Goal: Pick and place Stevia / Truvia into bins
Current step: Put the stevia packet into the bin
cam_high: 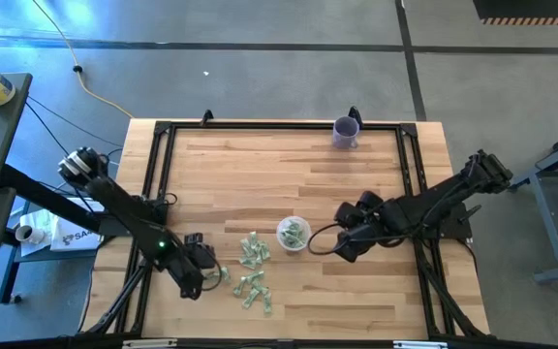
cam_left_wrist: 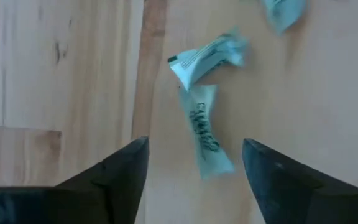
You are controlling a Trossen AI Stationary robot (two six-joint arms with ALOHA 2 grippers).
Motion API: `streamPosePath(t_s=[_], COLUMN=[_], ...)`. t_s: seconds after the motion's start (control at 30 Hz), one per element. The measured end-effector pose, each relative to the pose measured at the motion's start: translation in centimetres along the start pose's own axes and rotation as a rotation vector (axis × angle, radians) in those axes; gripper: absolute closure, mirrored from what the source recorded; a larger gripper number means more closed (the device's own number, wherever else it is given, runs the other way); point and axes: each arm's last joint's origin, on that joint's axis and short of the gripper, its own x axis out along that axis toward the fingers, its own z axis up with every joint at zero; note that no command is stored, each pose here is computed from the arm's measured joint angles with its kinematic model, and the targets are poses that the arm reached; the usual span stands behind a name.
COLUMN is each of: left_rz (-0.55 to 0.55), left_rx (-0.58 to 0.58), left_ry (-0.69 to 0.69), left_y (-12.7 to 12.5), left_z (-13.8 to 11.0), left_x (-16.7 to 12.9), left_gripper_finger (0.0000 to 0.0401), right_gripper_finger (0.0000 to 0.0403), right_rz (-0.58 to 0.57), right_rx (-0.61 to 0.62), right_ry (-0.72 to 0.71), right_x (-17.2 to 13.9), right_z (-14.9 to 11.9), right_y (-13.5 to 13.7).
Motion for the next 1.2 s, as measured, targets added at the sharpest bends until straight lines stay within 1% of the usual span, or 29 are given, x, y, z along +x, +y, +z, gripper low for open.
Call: streamPosePath(t_s=[0.07,0.13,0.2,0.27,0.37,0.47,0.53,0.57,0.63,0.73,0.77,0.8,0.87,0.93,0.97,1.03,1.1,1.13,1.2], left_rz=[0.037,0.065,0.083,0.101,0.117,0.137,0.153,0.178,0.220,0.294,0.340,0.355,0.341,0.320,0.300,0.249,0.193,0.175,0.166], left_rx=[0.008,0.012,0.019,0.031,0.078,0.134,0.150,0.157,0.158,0.163,0.170,0.166,0.153,0.162,0.173,0.194,0.222,0.237,0.258], left_ry=[0.018,0.032,0.049,0.060,0.050,0.023,0.023,0.023,0.038,0.100,0.129,0.127,0.033,-0.055,-0.108,-0.262,-0.391,-0.431,-0.438], left_y=[-0.1,-0.2,-0.3,-0.4,-0.5,-0.3,0.3,0.8,1.9,3.9,4.8,5.6,6.4,7.4,7.8,8.5,9.0,9.2,9.8], left_z=[-0.1,-0.3,-0.3,-0.5,-0.4,-0.1,0.5,0.7,1.5,3.2,3.7,4.6,7.3,9.6,10.8,13.8,16.4,17.5,19.1], left_x=[1.1,2.1,2.8,3.4,3.7,3.9,3.9,4.0,4.0,3.2,2.8,2.2,0.5,-1.0,-1.4,-2.6,-3.6,-3.7,-3.1], left_gripper_finger=[0.0107,0.0115,0.0133,0.0162,0.0225,0.0303,0.0358,0.0375,0.0379,0.0352,0.0346,0.0345,0.0357,0.0379,0.0381,0.0381,0.0372,0.0369,0.0369], right_gripper_finger=[0.0132,0.0132,0.0132,0.0132,0.0132,0.0132,0.0132,0.0132,0.0132,0.0132,0.0132,0.0132,0.0132,0.0132,0.0132,0.0132,0.0132,0.0132,0.0132], right_rz=[-0.007,-0.010,-0.015,-0.021,-0.029,-0.030,-0.031,-0.030,-0.033,-0.048,-0.051,-0.052,-0.054,-0.069,-0.077,-0.085,-0.091,-0.095,-0.098], right_rx=[0.003,0.003,0.001,-0.006,-0.014,-0.017,0.000,0.009,0.019,0.030,0.030,0.023,0.010,0.003,0.001,0.002,0.000,-0.001,-0.002], right_ry=[-0.006,-0.004,-0.002,0.002,0.012,0.039,0.054,0.054,0.043,-0.001,-0.008,-0.008,-0.008,-0.007,-0.010,-0.018,-0.025,-0.027,-0.026], right_x=[0.0,0.1,0.1,0.1,0.0,0.0,0.0,0.0,0.0,-0.5,-0.6,-0.7,-0.7,-0.7,-0.7,-0.8,-0.8,-0.8,-0.8], right_z=[0.1,0.1,0.1,0.0,-0.1,-0.2,-0.3,-0.3,-0.3,0.1,0.1,0.1,0.1,0.0,0.0,0.0,0.0,0.0,0.0], right_y=[-0.1,-0.1,-0.2,-0.2,-0.3,-0.4,-0.5,-0.5,-0.5,-0.6,-0.7,-0.7,-0.8,-0.9,-0.9,-1.0,-1.0,-1.0,-1.1])
